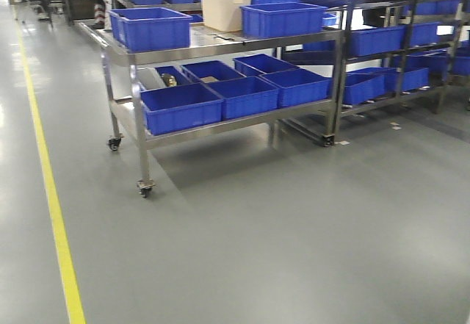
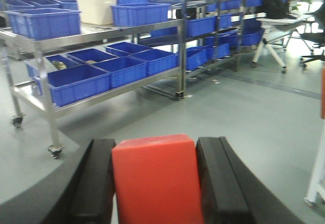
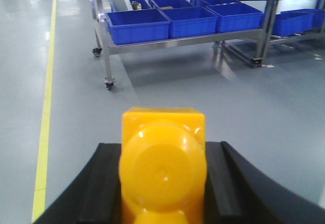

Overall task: Pick red and yellow blocks into blue bin
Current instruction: 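Drive the base away from the conveyor to the large blue bin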

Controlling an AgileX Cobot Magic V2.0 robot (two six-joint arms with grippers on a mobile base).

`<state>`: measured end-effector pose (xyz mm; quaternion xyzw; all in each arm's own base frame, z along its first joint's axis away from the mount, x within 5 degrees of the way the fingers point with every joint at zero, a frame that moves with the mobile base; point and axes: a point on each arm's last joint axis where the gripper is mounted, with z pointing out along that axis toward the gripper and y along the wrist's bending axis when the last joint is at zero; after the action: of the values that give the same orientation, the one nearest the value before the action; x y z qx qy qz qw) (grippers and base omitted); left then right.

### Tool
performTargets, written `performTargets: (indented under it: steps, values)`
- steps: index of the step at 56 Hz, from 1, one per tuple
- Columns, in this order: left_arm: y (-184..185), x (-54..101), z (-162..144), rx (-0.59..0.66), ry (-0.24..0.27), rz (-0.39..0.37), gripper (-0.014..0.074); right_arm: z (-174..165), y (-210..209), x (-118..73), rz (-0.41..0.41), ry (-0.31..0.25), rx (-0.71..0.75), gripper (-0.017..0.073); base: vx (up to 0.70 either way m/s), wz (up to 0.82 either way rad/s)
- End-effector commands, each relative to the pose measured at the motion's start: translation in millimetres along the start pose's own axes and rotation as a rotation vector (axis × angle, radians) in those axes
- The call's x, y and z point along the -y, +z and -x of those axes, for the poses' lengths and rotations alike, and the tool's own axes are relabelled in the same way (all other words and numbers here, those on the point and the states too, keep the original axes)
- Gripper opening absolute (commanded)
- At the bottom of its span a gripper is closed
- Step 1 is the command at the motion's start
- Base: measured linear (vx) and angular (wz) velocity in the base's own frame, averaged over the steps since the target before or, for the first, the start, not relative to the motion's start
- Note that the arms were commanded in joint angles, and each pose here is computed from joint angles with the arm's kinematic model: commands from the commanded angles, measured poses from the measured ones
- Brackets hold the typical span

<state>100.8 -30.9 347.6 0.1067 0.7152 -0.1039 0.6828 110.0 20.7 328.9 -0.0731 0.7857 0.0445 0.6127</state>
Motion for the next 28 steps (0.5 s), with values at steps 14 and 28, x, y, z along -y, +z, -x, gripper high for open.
performTargets:
  steps: [14,28]
  values:
    - [-2.5,0.7,17.3,0.114,-0.011,-0.006,0.0002,16.2,-3.6,-0.7,0.010,-0.029,0.109,-0.0007,0.19,0.28]
    - [-2.5,0.7,17.3,0.114,-0.011,-0.006,0.0002,16.3,-3.6,-0.7,0.010,-0.029,0.110,-0.0007,0.27,0.29]
